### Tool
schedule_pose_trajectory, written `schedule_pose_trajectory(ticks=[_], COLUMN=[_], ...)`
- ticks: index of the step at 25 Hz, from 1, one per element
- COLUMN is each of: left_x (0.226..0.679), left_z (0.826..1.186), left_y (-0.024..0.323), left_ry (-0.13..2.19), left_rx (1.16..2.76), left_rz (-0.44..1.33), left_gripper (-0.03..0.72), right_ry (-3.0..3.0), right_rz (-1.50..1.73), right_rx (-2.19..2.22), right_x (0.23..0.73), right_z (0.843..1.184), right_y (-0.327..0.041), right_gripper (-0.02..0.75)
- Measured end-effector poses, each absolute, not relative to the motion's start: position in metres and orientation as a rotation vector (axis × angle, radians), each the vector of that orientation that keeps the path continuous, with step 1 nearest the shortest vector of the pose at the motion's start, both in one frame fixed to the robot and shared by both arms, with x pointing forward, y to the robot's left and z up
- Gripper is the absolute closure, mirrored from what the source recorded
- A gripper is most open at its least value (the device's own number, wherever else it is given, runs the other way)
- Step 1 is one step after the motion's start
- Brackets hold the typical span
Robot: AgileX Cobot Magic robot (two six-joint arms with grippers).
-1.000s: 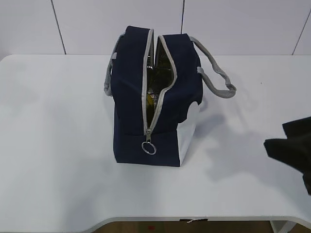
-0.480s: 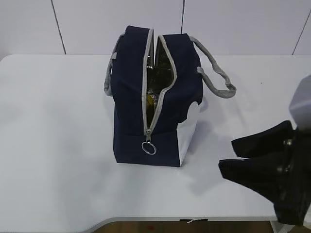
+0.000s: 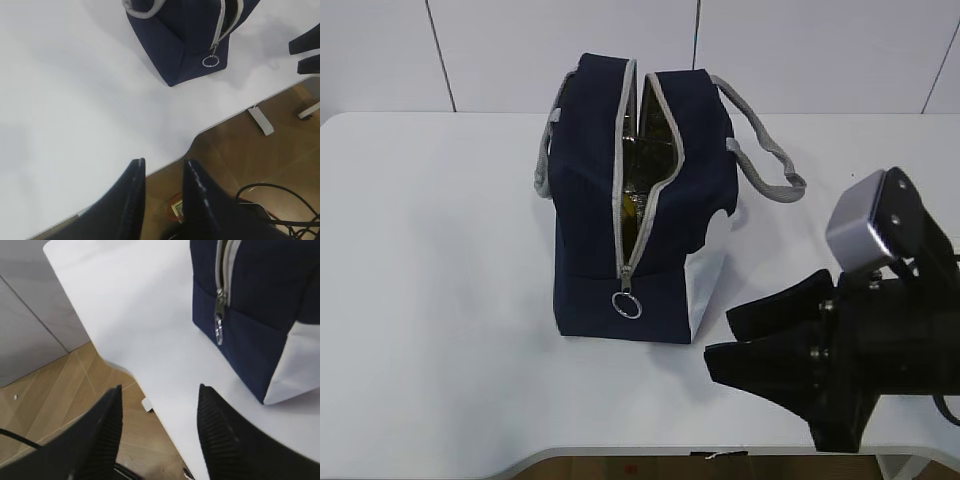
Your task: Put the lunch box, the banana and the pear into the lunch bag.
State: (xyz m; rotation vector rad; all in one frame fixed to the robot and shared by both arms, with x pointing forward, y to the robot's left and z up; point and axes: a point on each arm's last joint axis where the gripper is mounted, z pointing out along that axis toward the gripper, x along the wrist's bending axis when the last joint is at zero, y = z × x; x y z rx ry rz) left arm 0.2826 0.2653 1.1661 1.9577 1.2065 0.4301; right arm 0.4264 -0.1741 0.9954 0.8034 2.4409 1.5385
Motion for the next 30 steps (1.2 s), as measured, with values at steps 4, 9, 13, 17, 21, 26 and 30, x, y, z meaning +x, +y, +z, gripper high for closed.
schedule_pose_trajectory(ticks=[4, 9, 13, 17, 21, 26, 30], left_x=[0.252, 0.231, 0.221, 0.213, 0.210, 0.219, 0.224], left_z=[1.147, 1.122, 1.104, 1.088, 1.076, 1.060, 1.059], left_y=[0.277, 0.284, 0.290, 0.295, 0.296, 0.291, 0.290], left_ry=[1.180, 1.161, 1.162, 1.155, 1.136, 1.153, 1.138], left_rx=[1.928, 1.906, 1.899, 1.884, 1.847, 1.863, 1.822], left_rz=[0.506, 0.548, 0.600, 0.639, 0.670, 0.622, 0.640], left_gripper=[0.490, 0.490, 0.490, 0.490, 0.490, 0.490, 0.490], right_ry=[2.460, 2.498, 2.497, 2.526, 2.576, 2.614, 2.616], right_rz=[1.571, 1.609, 1.642, 1.706, 1.800, 1.804, 1.803], right_rx=[0.815, 0.831, 0.835, 0.832, 0.844, 0.890, 0.900], right_x=[0.431, 0.435, 0.439, 0.441, 0.440, 0.442, 0.442], right_z=[0.987, 0.976, 0.969, 0.963, 0.954, 0.943, 0.942], right_y=[-0.170, -0.166, -0.163, -0.158, -0.153, -0.152, -0.152], right_gripper=[0.343, 0.343, 0.343, 0.343, 0.343, 0.342, 0.323])
